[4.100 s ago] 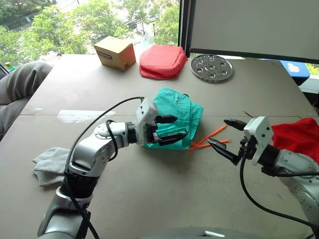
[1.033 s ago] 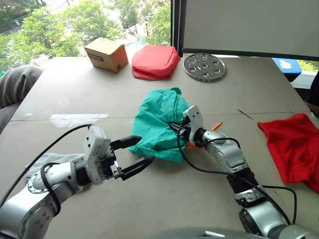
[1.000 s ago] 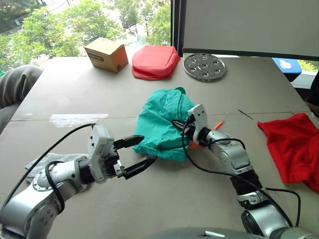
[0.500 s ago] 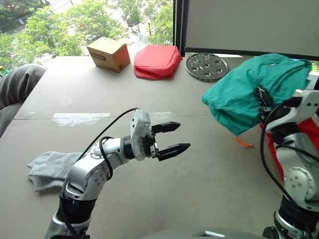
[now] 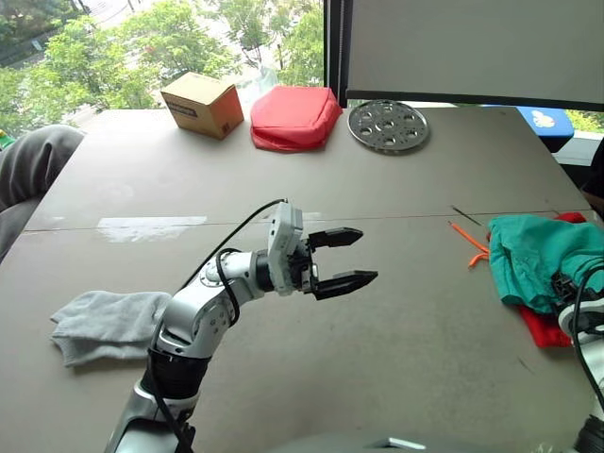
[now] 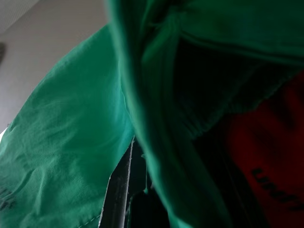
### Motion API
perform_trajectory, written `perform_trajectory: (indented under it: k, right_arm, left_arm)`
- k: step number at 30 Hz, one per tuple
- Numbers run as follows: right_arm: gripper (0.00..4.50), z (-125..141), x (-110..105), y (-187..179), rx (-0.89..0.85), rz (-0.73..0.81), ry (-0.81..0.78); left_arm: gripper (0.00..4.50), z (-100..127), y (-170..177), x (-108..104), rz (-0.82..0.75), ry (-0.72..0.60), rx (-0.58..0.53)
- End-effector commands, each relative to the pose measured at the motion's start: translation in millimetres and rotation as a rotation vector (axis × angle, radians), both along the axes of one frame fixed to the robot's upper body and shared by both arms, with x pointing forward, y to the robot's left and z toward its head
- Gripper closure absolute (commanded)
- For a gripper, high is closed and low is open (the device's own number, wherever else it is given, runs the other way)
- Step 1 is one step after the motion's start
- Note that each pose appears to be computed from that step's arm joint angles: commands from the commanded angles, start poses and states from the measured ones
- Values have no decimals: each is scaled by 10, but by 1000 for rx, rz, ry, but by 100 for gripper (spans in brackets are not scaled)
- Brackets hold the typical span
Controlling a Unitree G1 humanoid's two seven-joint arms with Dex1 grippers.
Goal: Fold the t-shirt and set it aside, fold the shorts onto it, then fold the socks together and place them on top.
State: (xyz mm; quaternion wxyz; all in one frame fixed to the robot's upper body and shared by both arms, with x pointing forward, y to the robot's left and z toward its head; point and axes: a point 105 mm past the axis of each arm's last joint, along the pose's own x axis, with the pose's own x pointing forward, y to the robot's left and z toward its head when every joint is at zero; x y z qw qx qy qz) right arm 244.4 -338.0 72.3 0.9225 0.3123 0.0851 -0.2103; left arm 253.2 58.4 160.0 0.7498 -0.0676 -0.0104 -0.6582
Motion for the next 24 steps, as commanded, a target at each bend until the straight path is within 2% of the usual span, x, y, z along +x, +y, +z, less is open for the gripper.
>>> perform_trajectory:
  k: [1, 2, 5, 7, 8, 12, 15, 17, 20, 22, 24]
  right_arm:
    - [331, 97, -151, -130, -13, -30, -37]
    - [298, 119, -204, -151, -22, -38, -39]
    - [147, 178, -369, -172, -62, -36, -31]
    - [50, 276, -507, -95, -131, 32, -32]
    - [22, 359, -598, -10, -151, 88, -55]
    - [22, 569, -925, 301, -285, 324, -63]
    - [22, 734, -981, 616, -312, 484, -127]
    - [22, 887, -911, 1060, -315, 679, -221]
    - [22, 1031, -668, 1879, -393, 1101, -367]
    - [22, 1032, -542, 2141, -407, 1236, -396]
    - [8, 1090, -387, 2393, -424, 1391, -476]
  left_arm:
    - [0, 119, -29, -165, -88, -55, 12]
    - [0, 113, -26, -177, -97, -55, 19]
    - [0, 100, -16, -174, -115, -60, 42]
    - [0, 96, -13, -174, -127, -60, 51]
    - [0, 89, -10, -166, -123, -57, 54]
    - [0, 87, 65, -79, -57, -24, 49]
    - [0, 74, 178, -10, 29, 6, 44]
    - [0, 74, 256, 36, 113, 7, 47]
    - [0, 90, 462, 83, 318, -5, 63]
    - [0, 86, 593, 67, 402, -4, 80]
    - [0, 55, 779, -40, 526, -17, 119]
